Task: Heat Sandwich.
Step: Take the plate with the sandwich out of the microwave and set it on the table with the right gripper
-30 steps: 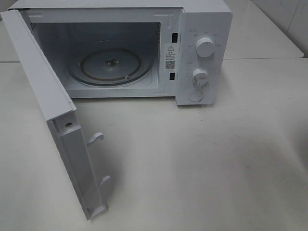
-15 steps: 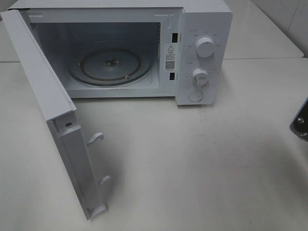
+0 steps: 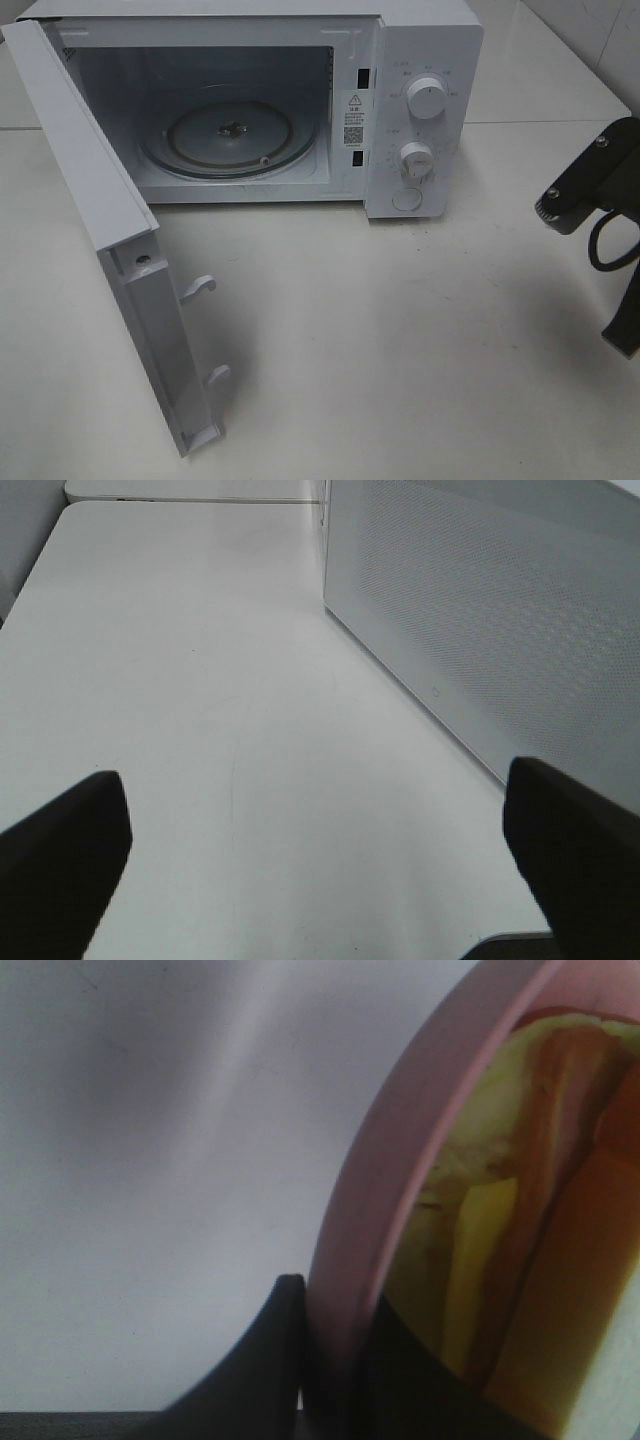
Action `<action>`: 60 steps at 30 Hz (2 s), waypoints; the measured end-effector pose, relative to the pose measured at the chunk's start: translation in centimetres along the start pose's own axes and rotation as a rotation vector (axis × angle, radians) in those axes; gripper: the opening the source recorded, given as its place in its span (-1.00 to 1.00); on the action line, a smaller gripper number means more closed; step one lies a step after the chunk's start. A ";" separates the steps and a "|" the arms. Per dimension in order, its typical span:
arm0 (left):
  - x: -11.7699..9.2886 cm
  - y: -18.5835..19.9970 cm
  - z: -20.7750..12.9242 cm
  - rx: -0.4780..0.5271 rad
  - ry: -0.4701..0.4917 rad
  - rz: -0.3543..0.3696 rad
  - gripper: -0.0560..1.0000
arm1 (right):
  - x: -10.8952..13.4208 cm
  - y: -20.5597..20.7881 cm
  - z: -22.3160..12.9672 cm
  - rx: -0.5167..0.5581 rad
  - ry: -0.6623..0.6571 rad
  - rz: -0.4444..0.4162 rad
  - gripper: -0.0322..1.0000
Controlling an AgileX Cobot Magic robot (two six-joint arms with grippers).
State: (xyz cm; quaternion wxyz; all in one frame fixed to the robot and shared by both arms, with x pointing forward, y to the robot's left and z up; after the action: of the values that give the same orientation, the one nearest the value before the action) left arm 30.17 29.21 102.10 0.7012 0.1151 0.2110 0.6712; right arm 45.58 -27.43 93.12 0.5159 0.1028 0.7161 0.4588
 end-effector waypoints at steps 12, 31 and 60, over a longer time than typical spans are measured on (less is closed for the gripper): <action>0.0 0.0 0.0 0.000 0.000 0.000 0.91 | -1.1 -3.0 0.4 0.040 -0.097 0.023 -0.73; 0.0 0.0 0.0 0.000 0.000 0.000 0.91 | -0.4 -7.8 2.0 0.084 -0.203 0.021 -0.73; 0.0 0.0 0.0 0.000 0.000 0.000 0.91 | 3.7 -13.5 3.5 0.127 -0.186 0.041 -0.73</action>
State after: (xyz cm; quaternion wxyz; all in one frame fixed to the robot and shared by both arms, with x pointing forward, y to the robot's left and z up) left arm 30.17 29.21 102.10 0.7012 0.1151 0.2110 0.6712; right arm 51.31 -30.73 80.24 0.5631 0.1921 0.6905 0.4113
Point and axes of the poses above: a point on each arm's last joint axis where the gripper is mounted, y pointing back along that axis away from the gripper, x along the wrist's bending axis when the last joint is at zero, z = x × y, the point moved 8 cm from there along -y, pointing out along that axis toward the gripper, and after that the axes turned 6 degrees about y, right-handed, at the moved point
